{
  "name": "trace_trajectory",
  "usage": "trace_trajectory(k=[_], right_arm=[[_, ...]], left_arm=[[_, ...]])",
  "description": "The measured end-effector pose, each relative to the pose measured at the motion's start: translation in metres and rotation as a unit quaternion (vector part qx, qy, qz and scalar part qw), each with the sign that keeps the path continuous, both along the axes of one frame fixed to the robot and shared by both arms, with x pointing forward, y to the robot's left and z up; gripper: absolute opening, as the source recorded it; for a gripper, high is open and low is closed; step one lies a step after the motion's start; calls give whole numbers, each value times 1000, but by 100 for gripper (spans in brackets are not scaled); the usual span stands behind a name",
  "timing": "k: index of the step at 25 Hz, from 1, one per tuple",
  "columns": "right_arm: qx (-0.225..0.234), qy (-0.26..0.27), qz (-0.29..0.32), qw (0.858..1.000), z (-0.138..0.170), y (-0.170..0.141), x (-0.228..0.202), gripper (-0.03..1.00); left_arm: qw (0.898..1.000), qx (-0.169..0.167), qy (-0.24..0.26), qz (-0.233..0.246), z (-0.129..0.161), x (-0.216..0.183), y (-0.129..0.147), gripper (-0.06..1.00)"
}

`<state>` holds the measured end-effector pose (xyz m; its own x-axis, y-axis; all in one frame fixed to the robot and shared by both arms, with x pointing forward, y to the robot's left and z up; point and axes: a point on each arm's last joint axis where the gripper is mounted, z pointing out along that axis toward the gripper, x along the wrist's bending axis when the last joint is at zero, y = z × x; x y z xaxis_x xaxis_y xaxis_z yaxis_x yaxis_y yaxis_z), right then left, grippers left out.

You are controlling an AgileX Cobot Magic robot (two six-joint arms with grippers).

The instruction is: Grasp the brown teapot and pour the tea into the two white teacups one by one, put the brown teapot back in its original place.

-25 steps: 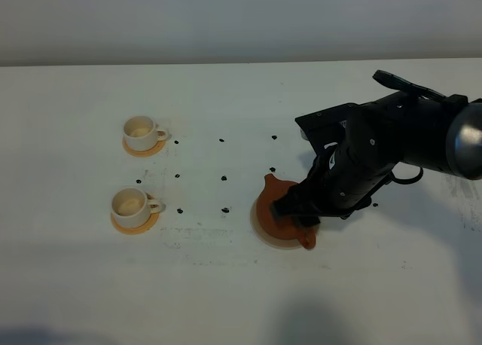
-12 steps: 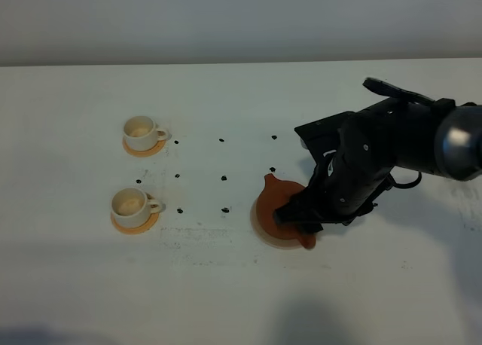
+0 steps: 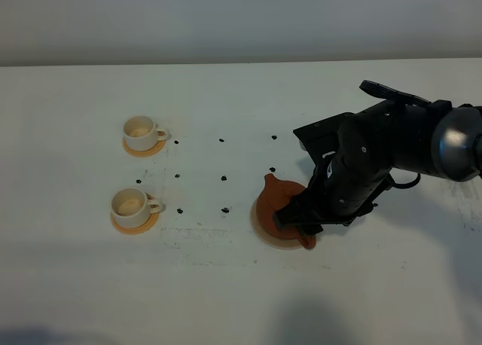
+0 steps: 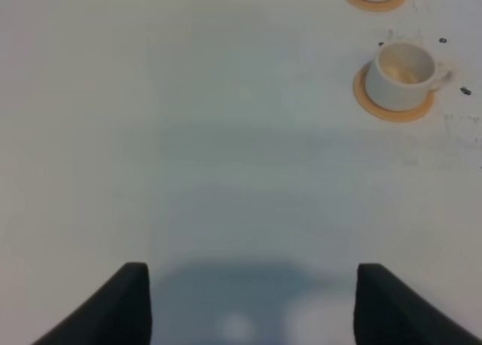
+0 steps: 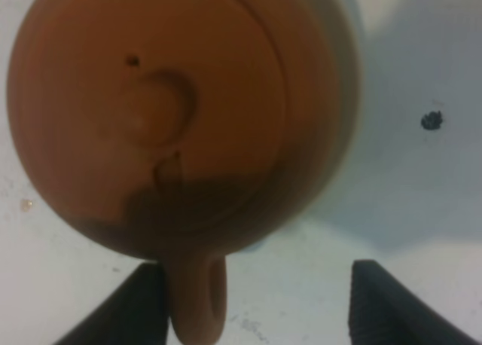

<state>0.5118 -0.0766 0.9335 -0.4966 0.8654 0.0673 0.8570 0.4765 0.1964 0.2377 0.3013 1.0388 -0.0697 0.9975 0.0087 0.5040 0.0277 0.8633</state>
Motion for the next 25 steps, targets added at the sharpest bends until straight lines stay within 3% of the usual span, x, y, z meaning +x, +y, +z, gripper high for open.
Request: trace_trajectory(k=[25], right_arm=[[-9, -3, 8, 1000, -2, -1, 1, 51]], left_arm=[[1000, 0, 0, 0, 0, 0, 0, 55]])
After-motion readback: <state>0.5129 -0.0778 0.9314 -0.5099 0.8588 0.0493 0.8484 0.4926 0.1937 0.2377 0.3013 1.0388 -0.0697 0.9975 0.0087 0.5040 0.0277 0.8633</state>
